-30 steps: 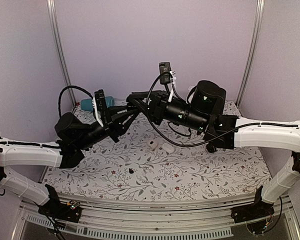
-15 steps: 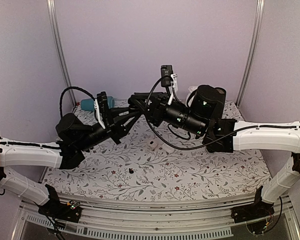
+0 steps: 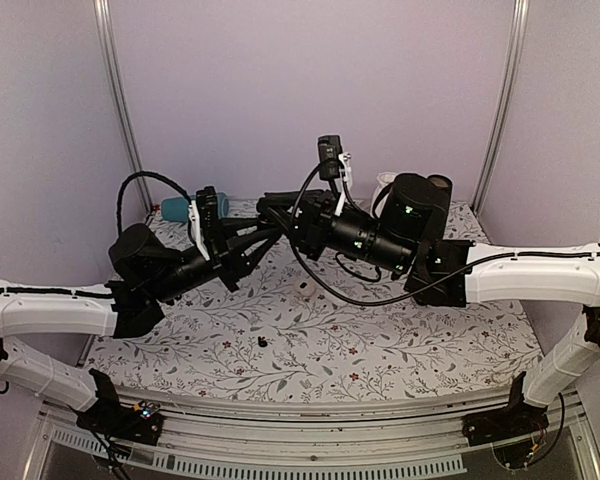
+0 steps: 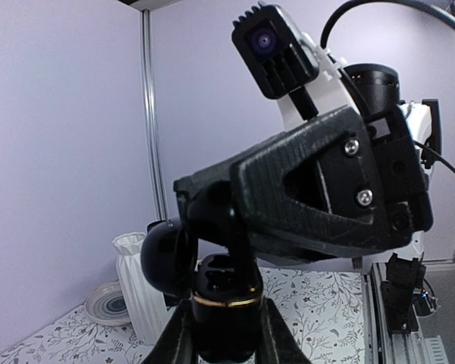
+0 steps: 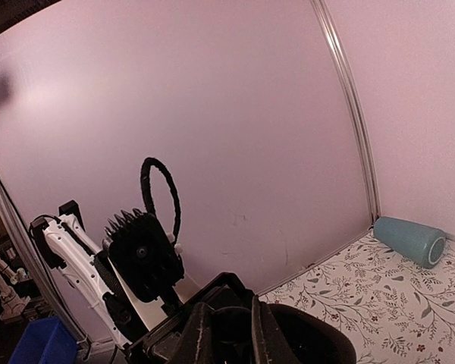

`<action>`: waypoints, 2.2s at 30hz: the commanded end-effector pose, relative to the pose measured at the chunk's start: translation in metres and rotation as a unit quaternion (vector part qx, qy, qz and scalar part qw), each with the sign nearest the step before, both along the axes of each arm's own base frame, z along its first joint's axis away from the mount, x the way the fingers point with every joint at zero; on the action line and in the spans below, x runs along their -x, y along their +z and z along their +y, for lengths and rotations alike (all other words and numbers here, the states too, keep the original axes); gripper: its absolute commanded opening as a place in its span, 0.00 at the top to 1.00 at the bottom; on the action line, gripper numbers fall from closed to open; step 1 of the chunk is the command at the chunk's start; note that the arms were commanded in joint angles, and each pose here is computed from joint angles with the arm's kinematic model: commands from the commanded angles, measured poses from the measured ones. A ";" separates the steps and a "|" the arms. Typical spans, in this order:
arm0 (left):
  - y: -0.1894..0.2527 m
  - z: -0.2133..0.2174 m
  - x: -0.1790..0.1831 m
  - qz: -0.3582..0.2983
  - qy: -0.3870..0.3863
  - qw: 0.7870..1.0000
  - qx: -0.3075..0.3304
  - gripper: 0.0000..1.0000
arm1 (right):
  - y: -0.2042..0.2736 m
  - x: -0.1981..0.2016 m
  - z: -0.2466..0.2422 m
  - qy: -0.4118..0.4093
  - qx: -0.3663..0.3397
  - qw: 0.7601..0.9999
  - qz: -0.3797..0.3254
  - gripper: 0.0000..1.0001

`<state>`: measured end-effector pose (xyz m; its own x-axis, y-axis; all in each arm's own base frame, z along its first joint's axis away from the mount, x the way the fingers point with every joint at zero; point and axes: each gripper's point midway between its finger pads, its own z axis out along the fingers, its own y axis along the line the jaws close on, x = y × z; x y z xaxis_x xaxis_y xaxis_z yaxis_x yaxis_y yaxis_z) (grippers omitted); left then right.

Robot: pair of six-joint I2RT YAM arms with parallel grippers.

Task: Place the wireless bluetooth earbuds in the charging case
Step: Insert the left earbud into the left side groove of the charging case.

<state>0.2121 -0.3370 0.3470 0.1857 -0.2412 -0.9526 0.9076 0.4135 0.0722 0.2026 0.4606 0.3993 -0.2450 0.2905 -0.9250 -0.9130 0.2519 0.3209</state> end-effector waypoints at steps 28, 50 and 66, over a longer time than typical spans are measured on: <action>0.042 -0.001 0.032 -0.039 -0.067 0.997 0.021 1.00 | -0.017 0.001 -0.003 -0.003 0.015 1.000 -0.002 0.96; 0.059 0.001 0.046 -0.031 -0.112 0.992 0.056 1.00 | -0.029 0.007 0.006 0.024 0.031 0.999 0.001 0.96; 0.066 0.007 0.033 -0.025 -0.076 0.994 0.078 1.00 | -0.039 0.015 0.014 0.054 0.041 0.998 0.013 0.96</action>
<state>0.1885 -0.3431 0.3541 0.0705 -0.2627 -0.9623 0.9650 0.2624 -0.0009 0.1915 0.4573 0.4042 -0.2161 0.3115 -0.9254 -0.9388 0.1941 0.2845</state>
